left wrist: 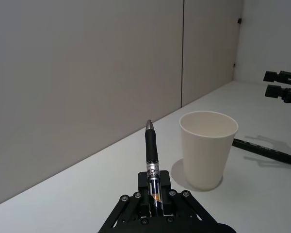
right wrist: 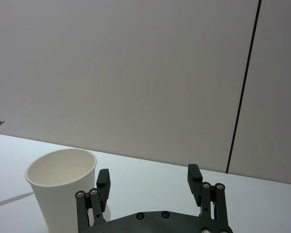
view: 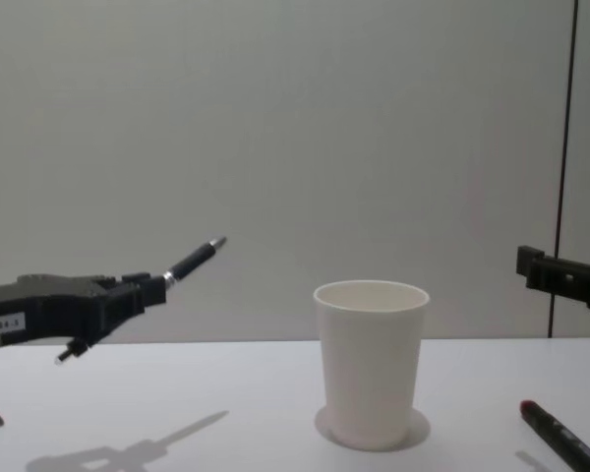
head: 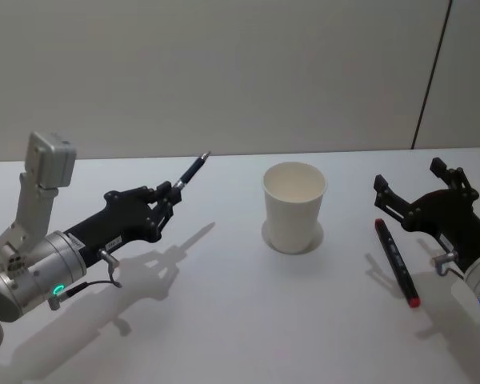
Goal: Place the pen into the pen holder.
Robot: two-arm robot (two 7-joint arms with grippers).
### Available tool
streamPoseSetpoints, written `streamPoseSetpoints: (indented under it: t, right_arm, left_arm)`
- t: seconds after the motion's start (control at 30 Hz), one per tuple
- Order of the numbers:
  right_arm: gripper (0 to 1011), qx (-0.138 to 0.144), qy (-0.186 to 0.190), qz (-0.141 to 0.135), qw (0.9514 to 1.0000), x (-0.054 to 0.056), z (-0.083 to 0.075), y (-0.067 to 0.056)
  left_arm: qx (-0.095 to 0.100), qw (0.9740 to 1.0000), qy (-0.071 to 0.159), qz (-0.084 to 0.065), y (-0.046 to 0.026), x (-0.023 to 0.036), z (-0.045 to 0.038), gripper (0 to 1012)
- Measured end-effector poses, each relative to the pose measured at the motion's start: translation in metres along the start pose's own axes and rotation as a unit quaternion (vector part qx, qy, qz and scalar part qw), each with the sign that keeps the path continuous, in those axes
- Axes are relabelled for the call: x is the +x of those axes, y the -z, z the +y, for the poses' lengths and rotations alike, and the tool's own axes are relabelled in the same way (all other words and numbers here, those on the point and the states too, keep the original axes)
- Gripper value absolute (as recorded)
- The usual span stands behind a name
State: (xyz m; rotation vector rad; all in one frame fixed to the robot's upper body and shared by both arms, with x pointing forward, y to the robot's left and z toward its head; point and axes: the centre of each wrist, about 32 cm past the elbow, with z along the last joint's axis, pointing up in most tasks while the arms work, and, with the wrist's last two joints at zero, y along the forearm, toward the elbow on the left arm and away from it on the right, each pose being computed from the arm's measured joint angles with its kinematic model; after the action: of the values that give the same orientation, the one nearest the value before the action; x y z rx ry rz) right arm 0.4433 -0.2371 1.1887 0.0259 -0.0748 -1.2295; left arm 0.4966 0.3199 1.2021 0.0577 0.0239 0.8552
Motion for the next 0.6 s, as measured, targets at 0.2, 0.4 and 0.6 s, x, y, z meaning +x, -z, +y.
streamPoseSetpoints:
  t: [0.2,0.4,0.6]
  right_arm:
    - [1002,0.0,0.0,0.0,1.0,0.0,0.0,0.0]
    - [1001,0.0,0.0,0.0,1.0,0.0,0.0,0.0]
    - [1001,0.0,0.0,0.0,1.0,0.0,0.0,0.0]
  left_arm:
    - [-0.022,0.9996,-0.014,-0.002,0.0015,-0.0063,0.0031,140]
    - [-0.038,0.9992,-0.012,-0.005,0.0017,-0.0119,0.004,139]
    - [-0.049,0.9988,0.007,-0.007,0.0011,-0.0182,0.0021,140]
